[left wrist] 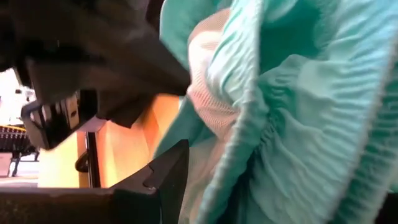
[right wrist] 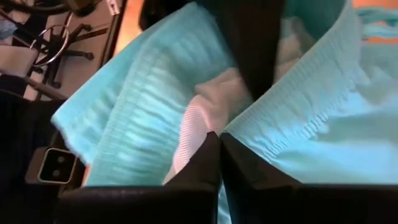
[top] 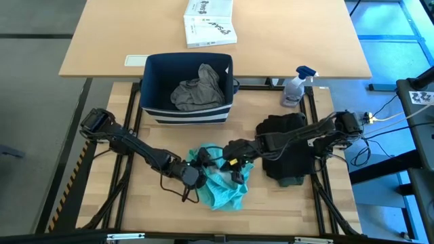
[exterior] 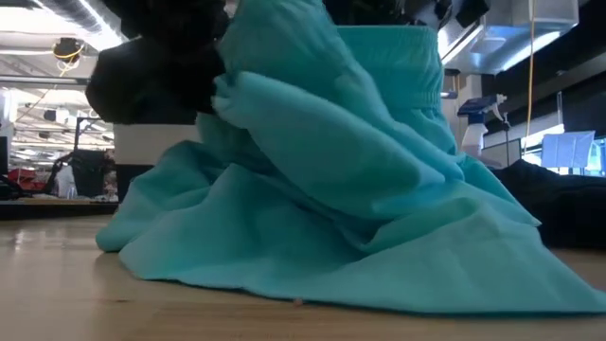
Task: Fold Laundry from Bin
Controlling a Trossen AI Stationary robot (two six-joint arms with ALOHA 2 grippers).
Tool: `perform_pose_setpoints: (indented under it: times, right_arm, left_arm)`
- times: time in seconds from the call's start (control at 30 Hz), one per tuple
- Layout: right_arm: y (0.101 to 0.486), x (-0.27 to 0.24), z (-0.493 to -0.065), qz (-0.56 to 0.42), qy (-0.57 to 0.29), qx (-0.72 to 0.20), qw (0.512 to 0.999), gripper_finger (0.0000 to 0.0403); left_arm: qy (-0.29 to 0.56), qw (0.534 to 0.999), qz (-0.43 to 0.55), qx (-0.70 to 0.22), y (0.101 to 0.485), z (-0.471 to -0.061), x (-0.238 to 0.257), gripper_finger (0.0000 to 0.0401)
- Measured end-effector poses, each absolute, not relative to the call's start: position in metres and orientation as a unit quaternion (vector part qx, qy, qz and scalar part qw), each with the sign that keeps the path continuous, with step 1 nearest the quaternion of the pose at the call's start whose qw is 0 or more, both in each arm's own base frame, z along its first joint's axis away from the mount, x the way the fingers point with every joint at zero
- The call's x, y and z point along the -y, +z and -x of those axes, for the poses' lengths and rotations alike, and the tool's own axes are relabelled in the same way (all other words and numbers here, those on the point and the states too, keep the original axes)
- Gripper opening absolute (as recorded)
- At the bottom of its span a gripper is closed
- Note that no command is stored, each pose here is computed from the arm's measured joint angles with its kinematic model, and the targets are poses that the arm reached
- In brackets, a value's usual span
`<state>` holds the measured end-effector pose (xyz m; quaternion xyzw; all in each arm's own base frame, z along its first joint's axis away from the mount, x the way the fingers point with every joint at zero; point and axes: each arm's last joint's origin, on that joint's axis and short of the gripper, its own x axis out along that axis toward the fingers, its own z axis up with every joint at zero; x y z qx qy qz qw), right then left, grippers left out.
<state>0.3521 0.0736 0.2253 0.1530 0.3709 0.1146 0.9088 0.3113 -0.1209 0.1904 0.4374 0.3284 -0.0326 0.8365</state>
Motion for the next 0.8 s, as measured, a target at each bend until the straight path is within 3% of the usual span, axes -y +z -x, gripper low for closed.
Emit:
perform_pose_setpoints:
  times: [0.8]
  right_arm:
    - [0.229, -0.087, -0.353, -0.122, 0.121, -0.344, 0.923, 0.0004]
  left_arm:
    - [-0.012, 0.877, -0.321, -0.359, 0.237, -0.271, 0.111, 0.0177]
